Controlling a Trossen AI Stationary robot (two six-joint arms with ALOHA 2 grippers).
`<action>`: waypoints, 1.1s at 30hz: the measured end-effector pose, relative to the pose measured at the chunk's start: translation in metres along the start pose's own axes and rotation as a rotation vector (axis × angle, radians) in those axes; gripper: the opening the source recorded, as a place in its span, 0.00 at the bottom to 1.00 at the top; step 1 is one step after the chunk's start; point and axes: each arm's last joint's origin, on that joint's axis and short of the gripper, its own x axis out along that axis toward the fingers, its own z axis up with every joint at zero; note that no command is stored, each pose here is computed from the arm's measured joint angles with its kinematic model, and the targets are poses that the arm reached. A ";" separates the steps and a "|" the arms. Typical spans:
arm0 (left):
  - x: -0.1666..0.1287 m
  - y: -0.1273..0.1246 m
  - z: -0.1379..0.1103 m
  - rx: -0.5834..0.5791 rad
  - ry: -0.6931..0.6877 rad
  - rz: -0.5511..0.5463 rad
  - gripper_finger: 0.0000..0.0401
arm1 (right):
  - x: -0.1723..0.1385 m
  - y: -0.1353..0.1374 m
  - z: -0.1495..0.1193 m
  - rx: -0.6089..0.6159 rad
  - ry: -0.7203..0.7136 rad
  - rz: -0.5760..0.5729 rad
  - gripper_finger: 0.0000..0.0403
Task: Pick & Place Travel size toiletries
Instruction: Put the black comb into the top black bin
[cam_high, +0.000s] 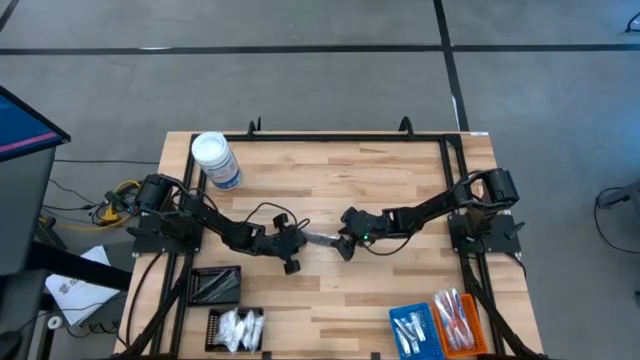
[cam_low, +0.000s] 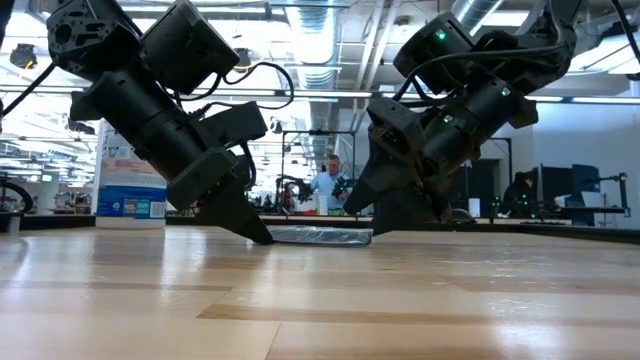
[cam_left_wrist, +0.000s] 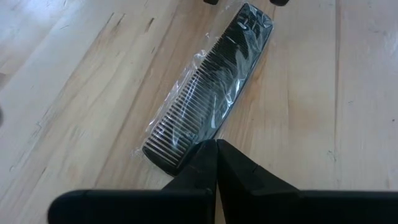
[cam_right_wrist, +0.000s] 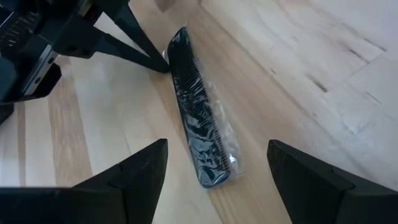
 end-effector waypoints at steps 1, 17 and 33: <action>0.000 0.000 0.000 0.000 0.000 0.000 0.00 | 0.000 0.000 0.000 0.000 0.000 -0.001 0.67; 0.000 0.000 0.000 0.000 0.001 0.000 0.00 | -0.001 0.008 -0.007 -0.004 -0.017 -0.008 0.67; 0.000 0.000 -0.001 0.004 0.002 0.000 0.00 | 0.049 0.026 0.005 -0.076 0.056 0.065 0.67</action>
